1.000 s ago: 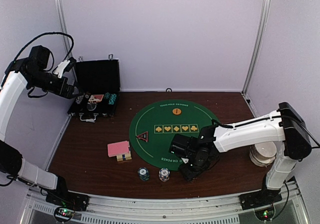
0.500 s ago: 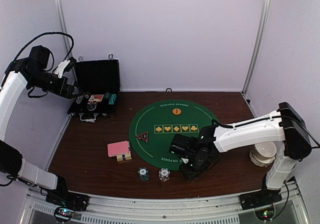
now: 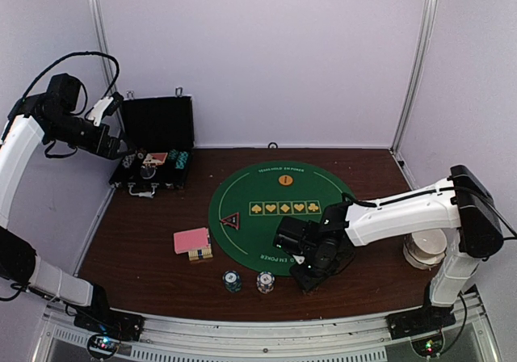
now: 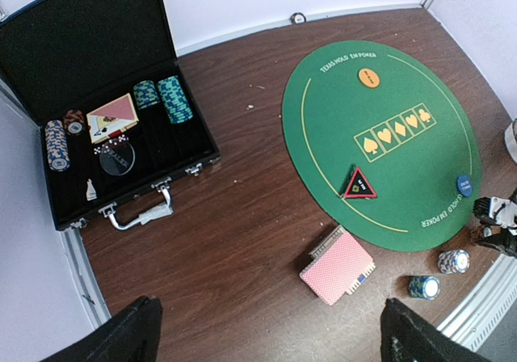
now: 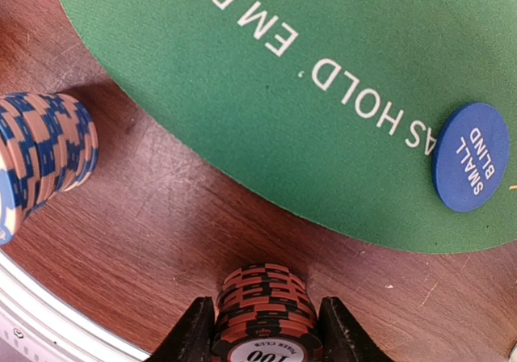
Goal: Distribute texas hold em gaming equipment
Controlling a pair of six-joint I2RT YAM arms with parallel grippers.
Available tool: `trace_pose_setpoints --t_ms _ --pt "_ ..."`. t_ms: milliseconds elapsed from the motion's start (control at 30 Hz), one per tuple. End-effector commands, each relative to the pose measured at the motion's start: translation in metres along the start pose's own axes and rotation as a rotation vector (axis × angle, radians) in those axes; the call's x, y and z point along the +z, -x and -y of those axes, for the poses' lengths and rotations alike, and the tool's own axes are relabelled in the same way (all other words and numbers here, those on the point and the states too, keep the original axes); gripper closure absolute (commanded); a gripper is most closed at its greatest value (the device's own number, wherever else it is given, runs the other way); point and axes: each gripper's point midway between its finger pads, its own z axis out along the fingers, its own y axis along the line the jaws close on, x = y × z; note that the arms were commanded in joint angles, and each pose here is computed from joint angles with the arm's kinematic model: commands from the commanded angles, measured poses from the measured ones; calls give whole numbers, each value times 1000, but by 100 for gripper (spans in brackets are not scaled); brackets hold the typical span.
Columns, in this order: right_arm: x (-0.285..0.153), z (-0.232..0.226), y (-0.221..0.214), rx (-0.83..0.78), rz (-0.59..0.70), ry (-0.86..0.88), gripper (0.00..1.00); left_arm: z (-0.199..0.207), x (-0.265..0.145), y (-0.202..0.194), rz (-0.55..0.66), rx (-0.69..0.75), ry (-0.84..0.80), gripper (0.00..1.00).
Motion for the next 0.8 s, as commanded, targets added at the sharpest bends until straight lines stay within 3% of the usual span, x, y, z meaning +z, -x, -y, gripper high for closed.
trace_pose_setpoints --t_ms 0,200,467,767 --pt "-9 6 3 -14 23 -37 82 5 -13 9 44 31 -3 2" --pt "-40 3 20 -22 78 -28 90 5 -14 11 48 33 -4 2" --pt "-72 10 47 3 135 -21 91 6 -16 11 44 38 -5 2" --pt "-93 99 147 206 261 -108 91 5 -17 11 41 43 1 2"
